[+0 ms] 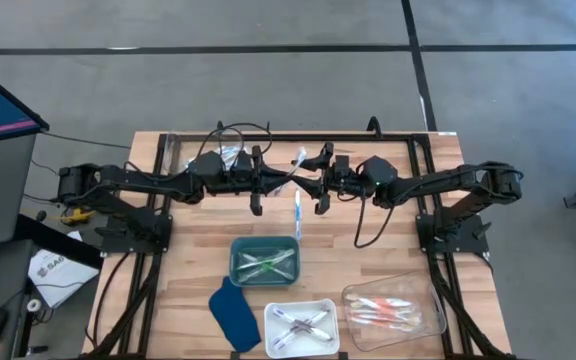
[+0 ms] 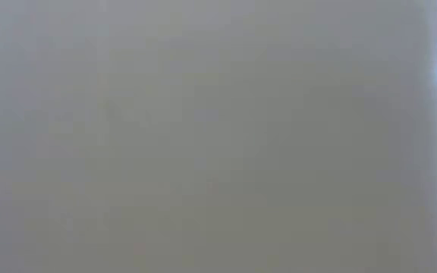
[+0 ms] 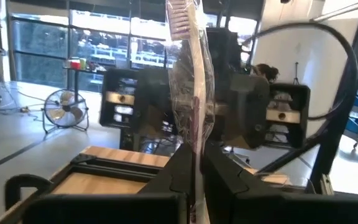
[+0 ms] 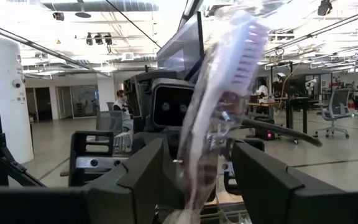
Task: Pick & Place Toothbrushes
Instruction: Put the purple toothbrush into the white bin
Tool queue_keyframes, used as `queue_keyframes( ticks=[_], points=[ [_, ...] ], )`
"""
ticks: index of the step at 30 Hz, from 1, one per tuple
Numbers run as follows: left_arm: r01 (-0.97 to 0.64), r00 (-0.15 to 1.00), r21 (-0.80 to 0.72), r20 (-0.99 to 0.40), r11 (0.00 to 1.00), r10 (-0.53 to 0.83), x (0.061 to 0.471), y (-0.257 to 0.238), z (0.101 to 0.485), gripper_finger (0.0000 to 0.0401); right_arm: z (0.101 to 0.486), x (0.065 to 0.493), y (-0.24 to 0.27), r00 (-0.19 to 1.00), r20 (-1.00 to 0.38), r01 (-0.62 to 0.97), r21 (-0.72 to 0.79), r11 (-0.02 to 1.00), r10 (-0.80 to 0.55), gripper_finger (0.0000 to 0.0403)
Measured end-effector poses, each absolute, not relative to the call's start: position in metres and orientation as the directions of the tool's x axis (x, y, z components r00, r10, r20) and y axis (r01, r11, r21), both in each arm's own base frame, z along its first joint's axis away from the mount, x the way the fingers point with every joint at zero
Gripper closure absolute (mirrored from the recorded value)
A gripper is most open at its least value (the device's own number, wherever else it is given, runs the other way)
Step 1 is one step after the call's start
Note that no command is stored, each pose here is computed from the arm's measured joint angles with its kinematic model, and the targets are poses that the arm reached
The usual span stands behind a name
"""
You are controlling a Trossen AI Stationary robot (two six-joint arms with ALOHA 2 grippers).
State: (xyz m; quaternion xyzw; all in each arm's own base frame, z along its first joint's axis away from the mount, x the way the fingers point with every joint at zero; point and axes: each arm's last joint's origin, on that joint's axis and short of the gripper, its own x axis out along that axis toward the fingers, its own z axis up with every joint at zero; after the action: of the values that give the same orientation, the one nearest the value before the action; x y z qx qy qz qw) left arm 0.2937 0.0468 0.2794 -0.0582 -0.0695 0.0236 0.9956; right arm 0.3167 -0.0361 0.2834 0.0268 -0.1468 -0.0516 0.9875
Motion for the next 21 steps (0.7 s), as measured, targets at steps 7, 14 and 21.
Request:
queue_keyframes(
  ticks=[7,14,21],
  points=[
    [-0.049,0.986,-0.113,0.155,0.992,0.066,0.2974,0.0495,0.2778,0.039,0.2826,0.317,-0.0358,0.954,0.279,0.093,0.069,0.993,-0.109,0.021],
    [-0.055,0.985,-0.113,0.155,0.992,0.073,0.2978,0.0516,0.2771,0.039,0.2821,0.3171,-0.0358,0.956,0.274,0.093,0.069,0.993,-0.108,0.022],
    [-0.057,0.984,-0.109,0.16,0.992,0.075,0.2977,0.0518,0.2775,0.039,0.2802,0.3176,-0.0365,0.961,0.254,0.096,0.069,0.993,-0.111,0.0266]
  ],
)
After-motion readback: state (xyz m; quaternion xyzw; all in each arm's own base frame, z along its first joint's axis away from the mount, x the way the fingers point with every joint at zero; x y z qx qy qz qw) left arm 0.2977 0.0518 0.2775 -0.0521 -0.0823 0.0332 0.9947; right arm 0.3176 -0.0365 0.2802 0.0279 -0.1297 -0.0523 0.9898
